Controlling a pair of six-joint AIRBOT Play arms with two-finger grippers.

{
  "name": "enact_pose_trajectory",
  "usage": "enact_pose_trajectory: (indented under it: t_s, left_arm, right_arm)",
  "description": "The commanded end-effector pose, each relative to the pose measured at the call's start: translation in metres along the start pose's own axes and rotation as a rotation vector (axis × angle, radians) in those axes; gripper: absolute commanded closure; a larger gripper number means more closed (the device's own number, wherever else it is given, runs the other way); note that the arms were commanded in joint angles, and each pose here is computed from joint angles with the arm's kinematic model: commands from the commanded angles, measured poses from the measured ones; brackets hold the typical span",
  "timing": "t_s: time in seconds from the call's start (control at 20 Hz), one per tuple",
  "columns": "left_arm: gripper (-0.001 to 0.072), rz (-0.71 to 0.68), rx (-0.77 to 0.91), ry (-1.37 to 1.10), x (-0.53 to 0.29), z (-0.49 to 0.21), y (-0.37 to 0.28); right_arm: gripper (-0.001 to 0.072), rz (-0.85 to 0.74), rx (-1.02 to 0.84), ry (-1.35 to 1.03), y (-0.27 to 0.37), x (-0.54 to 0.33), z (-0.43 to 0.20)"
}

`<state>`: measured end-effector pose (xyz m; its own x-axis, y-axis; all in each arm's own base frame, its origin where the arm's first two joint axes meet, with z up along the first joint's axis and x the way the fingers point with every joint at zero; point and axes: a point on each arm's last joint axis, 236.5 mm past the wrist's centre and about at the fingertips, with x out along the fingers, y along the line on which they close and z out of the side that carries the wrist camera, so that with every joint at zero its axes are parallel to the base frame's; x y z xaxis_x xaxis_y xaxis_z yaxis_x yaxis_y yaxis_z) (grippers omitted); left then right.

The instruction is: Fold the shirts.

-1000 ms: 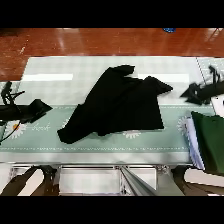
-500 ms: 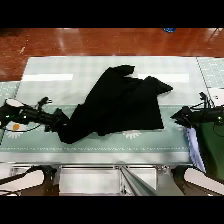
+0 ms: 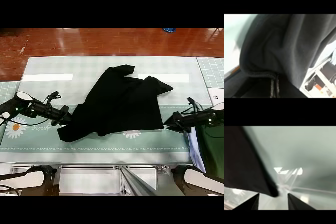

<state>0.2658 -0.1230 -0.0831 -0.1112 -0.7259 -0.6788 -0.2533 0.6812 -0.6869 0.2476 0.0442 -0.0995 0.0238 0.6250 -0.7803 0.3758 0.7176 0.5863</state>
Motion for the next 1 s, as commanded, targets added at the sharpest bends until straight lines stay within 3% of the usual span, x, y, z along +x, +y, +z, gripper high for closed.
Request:
enact_pose_trajectory:
  t_s: [0.0, 0.1, 0.15, 0.2, 0.25, 0.4, 0.6, 0.75, 0.95]
  left_arm:
    - [0.0689, -0.001, 0.019, -0.010, -0.002, 0.005, -0.004]
    - [0.0689, 0.002, 0.019, -0.019, -0.002, 0.007, -0.003]
    - [0.0689, 0.004, 0.019, -0.026, -0.002, 0.009, -0.003]
    - [0.0689, 0.003, 0.015, -0.036, -0.003, 0.011, -0.003]
    - [0.0689, 0.011, 0.015, -0.060, -0.006, 0.017, -0.003]
    - [0.0690, -0.001, 0.064, -0.235, -0.052, 0.057, -0.038]
    - [0.0690, -0.093, 0.376, -0.762, -0.213, 0.103, -0.187]
    - [0.0690, -0.112, 0.661, -1.153, -0.346, 0.050, -0.302]
    - [0.0690, -0.092, 0.927, -1.365, -0.418, -0.079, -0.383]
  right_arm:
    - [0.0300, 0.056, -0.036, 0.004, 0.030, 0.027, 0.006]
    - [0.0307, 0.061, -0.061, -0.034, 0.046, 0.039, 0.018]
    - [0.0375, 0.074, -0.077, -0.042, 0.058, 0.044, 0.022]
    - [0.0601, 0.097, -0.109, -0.037, 0.073, 0.046, 0.022]
    - [0.0693, 0.134, -0.190, -0.030, 0.095, 0.042, 0.022]
    - [0.0694, 0.168, -0.351, -0.129, 0.161, -0.015, 0.052]
    - [0.0694, 0.132, -0.644, -0.544, 0.287, -0.186, 0.090]
    - [0.0694, 0.058, -0.805, -0.870, 0.350, -0.318, 0.055]
    - [0.0694, 0.033, -0.945, -1.181, 0.380, -0.420, -0.046]
